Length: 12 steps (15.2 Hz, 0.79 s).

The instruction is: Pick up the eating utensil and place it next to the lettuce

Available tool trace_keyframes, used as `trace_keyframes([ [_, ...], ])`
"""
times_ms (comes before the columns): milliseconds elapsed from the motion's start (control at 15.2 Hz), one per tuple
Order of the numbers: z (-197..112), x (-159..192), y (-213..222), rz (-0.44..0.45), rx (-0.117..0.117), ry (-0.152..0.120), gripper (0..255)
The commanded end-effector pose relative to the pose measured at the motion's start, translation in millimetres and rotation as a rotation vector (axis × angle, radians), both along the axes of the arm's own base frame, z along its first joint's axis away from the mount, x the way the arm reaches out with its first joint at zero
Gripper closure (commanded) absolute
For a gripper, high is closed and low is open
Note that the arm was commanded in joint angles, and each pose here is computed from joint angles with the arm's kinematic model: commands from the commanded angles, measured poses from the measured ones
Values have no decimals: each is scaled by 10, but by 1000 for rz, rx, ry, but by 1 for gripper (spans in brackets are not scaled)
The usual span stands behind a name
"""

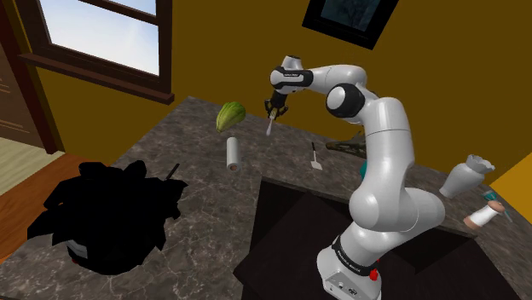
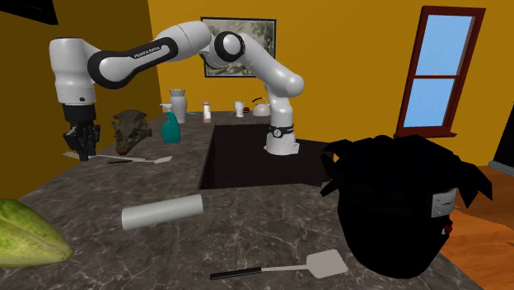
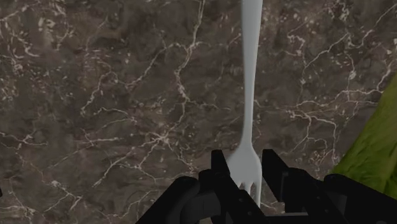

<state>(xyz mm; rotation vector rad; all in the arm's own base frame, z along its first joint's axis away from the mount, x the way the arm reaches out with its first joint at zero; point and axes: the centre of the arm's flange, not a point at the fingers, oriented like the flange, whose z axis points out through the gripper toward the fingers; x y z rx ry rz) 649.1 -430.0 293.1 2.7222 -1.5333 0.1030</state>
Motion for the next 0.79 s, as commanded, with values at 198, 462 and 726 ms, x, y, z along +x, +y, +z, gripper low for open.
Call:
trace_keyframes([
  [198,-266,8,-3,0,0,0,255],
  [462,-477,9,-4,0,0,0,255],
  [726,-688,8,-3,0,0,0,255],
])
